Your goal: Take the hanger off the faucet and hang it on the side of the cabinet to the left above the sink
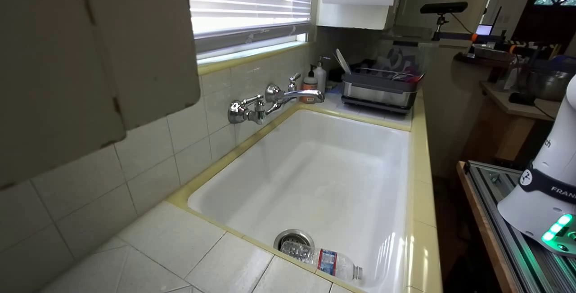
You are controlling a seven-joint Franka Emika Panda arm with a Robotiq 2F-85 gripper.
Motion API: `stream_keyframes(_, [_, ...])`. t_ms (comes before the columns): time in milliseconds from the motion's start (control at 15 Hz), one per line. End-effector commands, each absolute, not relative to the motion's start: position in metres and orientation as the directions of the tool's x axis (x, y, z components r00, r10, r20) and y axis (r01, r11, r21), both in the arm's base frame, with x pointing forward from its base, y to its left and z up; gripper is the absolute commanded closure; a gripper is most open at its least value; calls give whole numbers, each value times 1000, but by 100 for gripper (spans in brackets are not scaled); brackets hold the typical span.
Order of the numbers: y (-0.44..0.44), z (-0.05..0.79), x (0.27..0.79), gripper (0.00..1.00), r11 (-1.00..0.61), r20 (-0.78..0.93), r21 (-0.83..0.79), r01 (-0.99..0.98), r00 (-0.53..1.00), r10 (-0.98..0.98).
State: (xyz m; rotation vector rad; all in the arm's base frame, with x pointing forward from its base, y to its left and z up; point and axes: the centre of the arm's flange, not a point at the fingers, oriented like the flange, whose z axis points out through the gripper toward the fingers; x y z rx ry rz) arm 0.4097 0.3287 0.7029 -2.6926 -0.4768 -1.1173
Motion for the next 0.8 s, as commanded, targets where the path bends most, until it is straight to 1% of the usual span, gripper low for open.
stream_keyframes(0, [313, 703, 390, 0, -941, 665, -4, 338, 704, 250])
stream_keyframes(733, [312, 677, 377, 0, -925, 453, -31, 380, 830, 326])
